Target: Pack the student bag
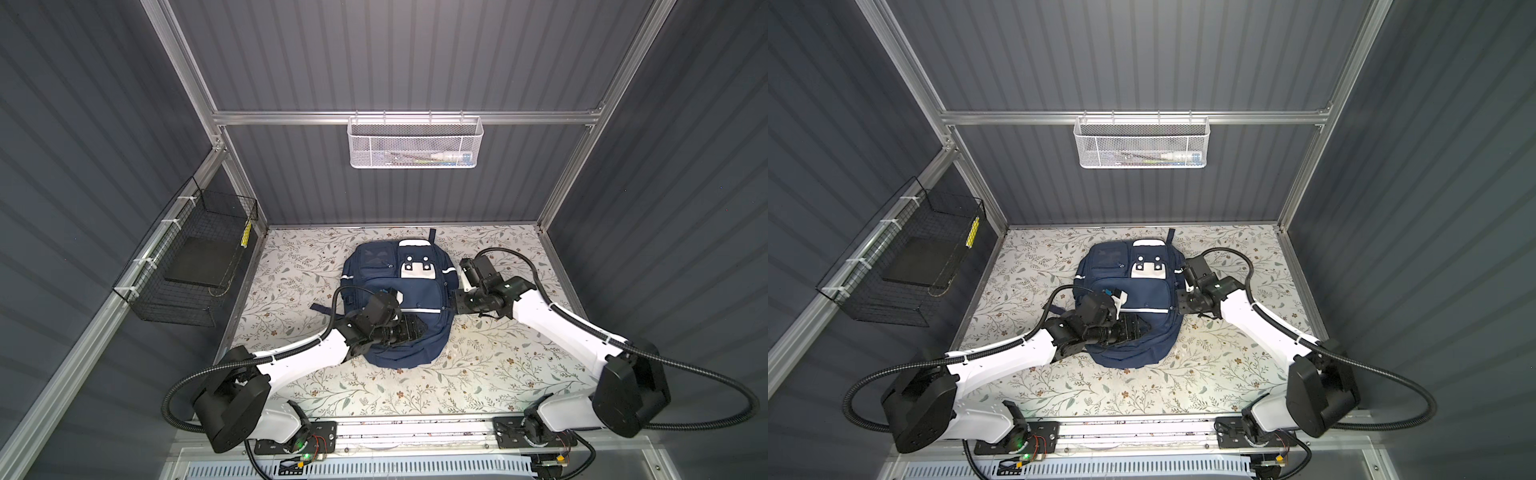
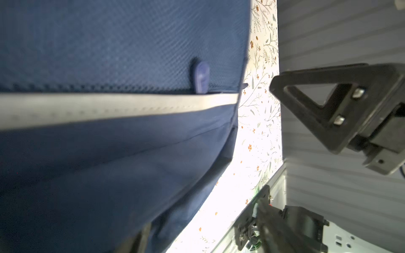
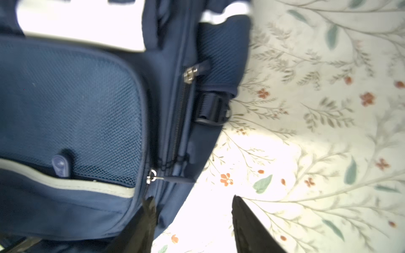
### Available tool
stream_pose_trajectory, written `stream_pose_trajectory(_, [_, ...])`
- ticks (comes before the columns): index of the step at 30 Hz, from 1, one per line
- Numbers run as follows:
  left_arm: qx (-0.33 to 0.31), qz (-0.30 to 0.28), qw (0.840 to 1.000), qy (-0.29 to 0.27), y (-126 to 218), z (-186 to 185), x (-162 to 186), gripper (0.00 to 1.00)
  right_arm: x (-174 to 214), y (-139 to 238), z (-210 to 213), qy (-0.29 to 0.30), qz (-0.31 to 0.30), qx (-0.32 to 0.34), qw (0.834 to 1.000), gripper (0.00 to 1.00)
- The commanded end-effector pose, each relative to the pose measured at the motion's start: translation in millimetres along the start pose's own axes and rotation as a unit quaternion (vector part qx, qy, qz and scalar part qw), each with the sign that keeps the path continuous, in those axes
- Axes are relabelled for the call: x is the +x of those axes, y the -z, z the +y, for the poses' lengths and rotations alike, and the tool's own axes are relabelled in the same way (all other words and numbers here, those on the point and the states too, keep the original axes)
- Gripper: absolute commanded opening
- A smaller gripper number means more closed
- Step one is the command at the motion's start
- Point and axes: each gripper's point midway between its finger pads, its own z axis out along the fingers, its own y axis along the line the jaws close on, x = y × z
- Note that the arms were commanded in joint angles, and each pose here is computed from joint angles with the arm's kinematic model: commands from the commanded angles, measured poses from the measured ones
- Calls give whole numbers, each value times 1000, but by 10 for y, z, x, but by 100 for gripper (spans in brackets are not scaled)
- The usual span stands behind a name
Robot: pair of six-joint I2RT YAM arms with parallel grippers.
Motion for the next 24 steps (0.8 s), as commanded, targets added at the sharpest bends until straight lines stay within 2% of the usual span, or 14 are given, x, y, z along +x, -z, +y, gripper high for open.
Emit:
stream_pose_trajectory(1, [-27,-67,993,-92,485,-227,-414,98,-219,235,-214,-2,-72,38,997,67])
stream_pose_trajectory(4, [-68,-130,974,-174,836,-156,-797,100,-446,433,-601,-44,-138,65,987,70])
stream_pose_trajectory(7, [-171,-191,944,-209,1145,387,-1279,100,-655,541,-1096,-81,-225,85,967,72])
stream_pose_trajectory(9, [-269,-230,916,-189,1541,824,-1581,100,-686,673,-1406,-98,-297,119,942,73])
stream_pose_trajectory(11, [-348,-290,873,-180,1908,1169,-1806,100,-679,734,-1565,-105,-350,124,923,74])
stream_pose_trajectory(13, [-393,-300,846,-197,1939,1543,-1891,100,-643,676,-1649,-86,-367,145,915,75])
stream_pose_trajectory(16, [-477,-276,810,-200,1862,2107,-1919,100,-575,467,-1754,-41,-353,184,917,76])
stream_pose_trajectory(17, [-488,-275,804,-198,1787,2292,-1921,100,-575,418,-1765,-28,-357,189,914,76])
stream_pose_trajectory(19, [-467,-268,815,-215,1545,2474,-1941,100,-524,232,-1799,-11,-356,193,914,76])
stream_pose_trajectory(20, [-468,-265,815,-217,1443,2568,-1935,100,-499,167,-1809,-4,-359,192,913,76])
stream_pose_trajectory(21, [-473,-274,812,-208,1398,2658,-1945,100,-477,117,-1827,-8,-360,190,913,77])
stream_pose_trajectory(23, [-473,-261,815,-209,1263,2848,-1914,100,-412,0,-1838,-16,-357,163,920,76])
stream_pose_trajectory(24, [-471,-264,816,-207,1227,2950,-1912,100,-399,-23,-1847,-19,-369,155,916,76])
